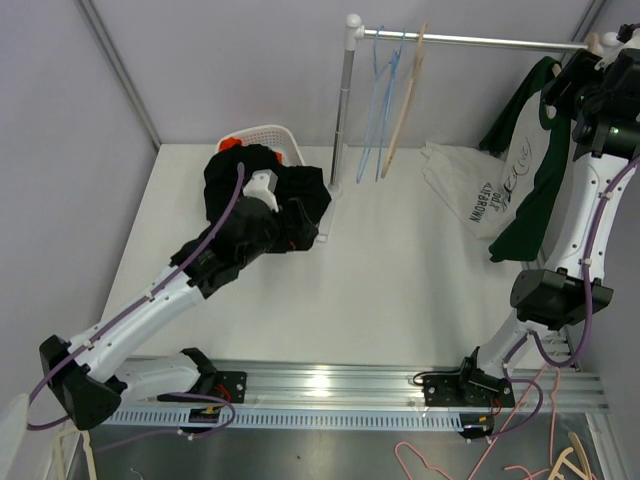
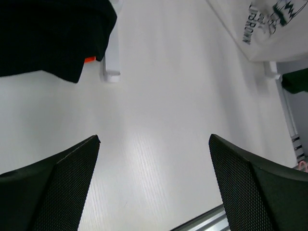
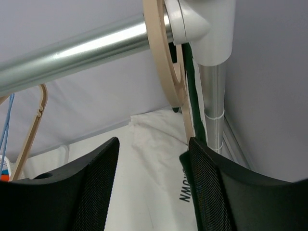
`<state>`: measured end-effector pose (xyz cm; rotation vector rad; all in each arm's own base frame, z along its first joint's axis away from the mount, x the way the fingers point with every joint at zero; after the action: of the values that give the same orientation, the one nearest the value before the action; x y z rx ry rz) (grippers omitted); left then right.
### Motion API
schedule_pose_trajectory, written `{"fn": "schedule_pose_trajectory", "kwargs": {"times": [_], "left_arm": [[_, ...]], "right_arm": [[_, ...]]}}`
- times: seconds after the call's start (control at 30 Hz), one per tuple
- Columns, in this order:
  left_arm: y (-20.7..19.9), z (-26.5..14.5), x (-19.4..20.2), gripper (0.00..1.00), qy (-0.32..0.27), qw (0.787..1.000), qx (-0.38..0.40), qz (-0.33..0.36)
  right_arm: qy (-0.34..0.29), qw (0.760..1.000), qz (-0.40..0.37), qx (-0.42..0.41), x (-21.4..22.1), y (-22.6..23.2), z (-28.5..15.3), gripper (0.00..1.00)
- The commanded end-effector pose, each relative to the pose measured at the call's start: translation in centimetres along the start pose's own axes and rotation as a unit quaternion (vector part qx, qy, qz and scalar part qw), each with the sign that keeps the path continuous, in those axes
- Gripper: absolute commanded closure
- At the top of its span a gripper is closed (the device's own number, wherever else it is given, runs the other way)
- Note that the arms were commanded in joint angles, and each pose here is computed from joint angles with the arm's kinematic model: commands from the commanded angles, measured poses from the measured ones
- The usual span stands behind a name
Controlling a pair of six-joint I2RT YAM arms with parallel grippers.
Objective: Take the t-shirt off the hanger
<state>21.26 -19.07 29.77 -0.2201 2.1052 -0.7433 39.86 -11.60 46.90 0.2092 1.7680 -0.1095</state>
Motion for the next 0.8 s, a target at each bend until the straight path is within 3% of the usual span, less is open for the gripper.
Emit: {"fn": "schedule_pose_trajectory", "kwargs": {"times": [0.0,0.47,0.67,0.77], "left_arm": [[-0.4,-1.6,-0.7,0.00,-0.064,0.997,0.033,0.004],[1.4,-0.8,1.2,0.01,-0.069,0.997,0.026,0.020],[1.4,-0.3,1.5,0.00,-0.067,0.997,0.030,0.020],[1.4,-0.2,1.5,0.01,-0.067,0.997,0.029,0.022]], "right_arm": [[-0.055,0.998,-0.018,-0.010,-2.0,0.0,0.3,0.37],[-0.061,0.996,-0.064,0.019,-1.1,-0.4,5.0,0.33],[-0.072,0.992,-0.094,0.043,-1.1,0.2,6.2,0.41],[-0.075,0.991,-0.093,0.057,-1.1,0.0,6.5,0.50]]}}
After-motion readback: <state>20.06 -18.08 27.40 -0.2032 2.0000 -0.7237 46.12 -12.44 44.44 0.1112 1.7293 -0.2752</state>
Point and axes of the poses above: each gripper's point midway between its finger pads, its own z axis out along the fingers, its own y axis along the line the jaws close on, x = y × z, the point moved 8 cm from there along -z, back along the fingers, and after that the axes turned 12 degrees about -z, right-handed, at the moved point
